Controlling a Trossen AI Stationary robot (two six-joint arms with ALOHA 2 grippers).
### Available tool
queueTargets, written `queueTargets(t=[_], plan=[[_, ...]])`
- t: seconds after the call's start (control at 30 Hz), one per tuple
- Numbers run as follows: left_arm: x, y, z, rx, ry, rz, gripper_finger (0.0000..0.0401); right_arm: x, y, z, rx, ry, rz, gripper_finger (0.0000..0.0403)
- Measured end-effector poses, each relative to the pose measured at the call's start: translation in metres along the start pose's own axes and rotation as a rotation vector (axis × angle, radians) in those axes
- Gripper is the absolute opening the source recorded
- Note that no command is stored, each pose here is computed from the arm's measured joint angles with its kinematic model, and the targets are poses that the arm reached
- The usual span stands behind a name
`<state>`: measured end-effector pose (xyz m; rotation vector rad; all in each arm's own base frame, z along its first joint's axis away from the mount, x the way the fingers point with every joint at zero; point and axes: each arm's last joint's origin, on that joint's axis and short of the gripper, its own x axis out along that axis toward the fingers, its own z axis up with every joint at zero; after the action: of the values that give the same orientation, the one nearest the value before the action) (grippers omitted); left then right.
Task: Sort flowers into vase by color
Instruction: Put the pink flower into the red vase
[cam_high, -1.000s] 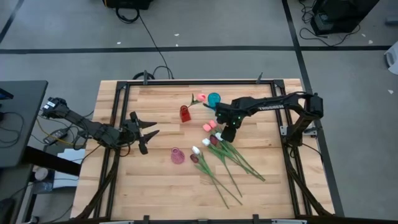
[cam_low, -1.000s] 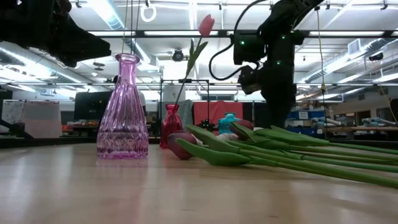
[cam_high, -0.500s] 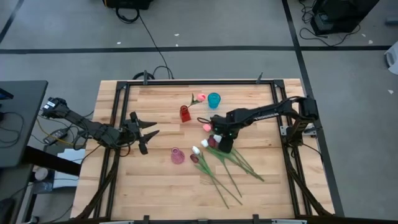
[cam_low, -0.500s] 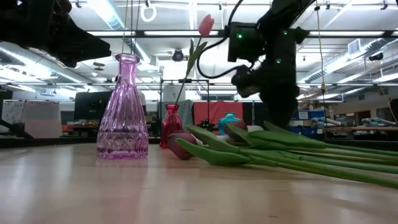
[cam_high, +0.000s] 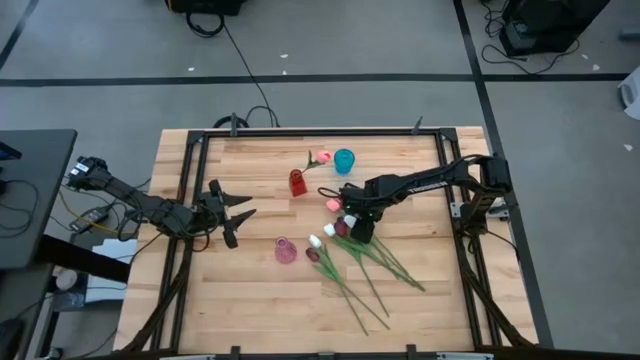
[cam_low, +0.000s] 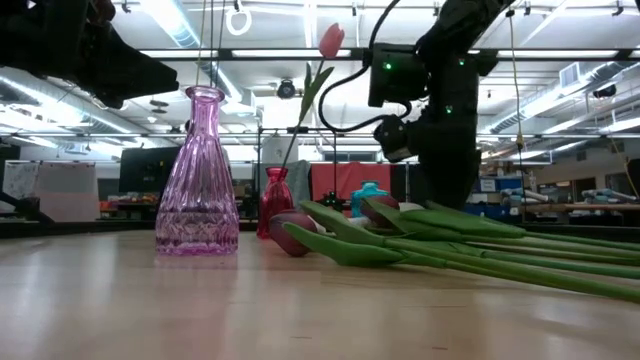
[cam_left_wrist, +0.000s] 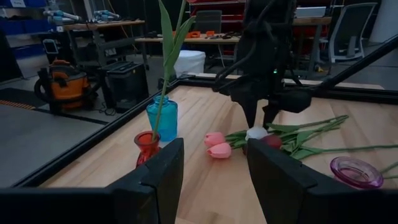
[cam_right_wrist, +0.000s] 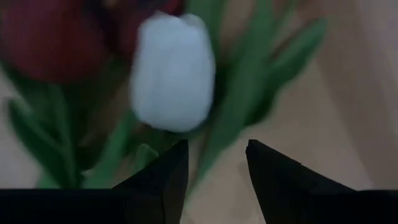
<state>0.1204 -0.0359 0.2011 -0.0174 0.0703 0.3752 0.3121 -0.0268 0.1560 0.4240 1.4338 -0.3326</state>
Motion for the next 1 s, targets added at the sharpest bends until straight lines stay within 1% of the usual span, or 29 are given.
queueTargets(t=[0.07, 0.17, 0.23, 0.33, 0.53, 0.63, 0.73, 0.77, 0.8, 0.9, 0.93, 1.0], plan=[[0.000, 0.000, 0.000, 0.000, 0.000, 0.000, 0.0182, 0.000, -0.003, -0.001, 0.011, 0.017, -0.005, 0.0163], [0.000, 0.000, 0.000, -0.001, -0.001, 0.000, 0.0182, 0.001, -0.001, 0.001, 0.012, 0.006, 0.031, 0.0151], [0.000, 0.000, 0.000, -0.002, -0.001, 0.000, 0.0182, 0.004, 0.001, -0.001, 0.005, -0.011, 0.046, 0.0144], [0.000, 0.000, 0.000, -0.008, -0.001, 0.000, 0.0182, 0.013, 0.000, -0.008, 0.006, 0.009, 0.065, 0.0135], [0.000, 0.000, 0.000, -0.007, 0.000, -0.013, 0.0182, 0.016, -0.004, -0.013, 0.042, 0.031, 0.043, 0.0122], [0.000, 0.000, 0.000, -0.008, 0.000, -0.013, 0.0182, 0.017, -0.005, -0.013, 0.040, 0.027, 0.028, 0.0090], [0.000, 0.000, 0.000, -0.003, 0.000, -0.009, 0.0182, 0.016, -0.009, -0.012, 0.059, 0.030, 0.024, 0.0031], [0.000, 0.000, 0.001, -0.005, -0.003, 0.008, 0.0182, 0.016, -0.011, -0.011, 0.076, 0.029, 0.021, 0.0019], [-0.001, 0.001, 0.001, -0.007, -0.007, 0.021, 0.0182, 0.015, -0.013, -0.011, 0.089, 0.027, 0.020, 0.0014], [-0.005, 0.003, 0.003, -0.012, -0.019, 0.014, 0.0182, 0.008, -0.021, -0.015, 0.091, 0.032, -0.046, 0.0016], [-0.007, 0.004, 0.003, -0.009, -0.018, 0.006, 0.0182, 0.004, -0.024, -0.015, 0.090, 0.015, -0.066, 0.0014], [-0.011, 0.006, 0.004, -0.014, -0.019, -0.012, 0.0182, -0.009, -0.028, -0.013, 0.084, -0.049, -0.066, 0.0008]])
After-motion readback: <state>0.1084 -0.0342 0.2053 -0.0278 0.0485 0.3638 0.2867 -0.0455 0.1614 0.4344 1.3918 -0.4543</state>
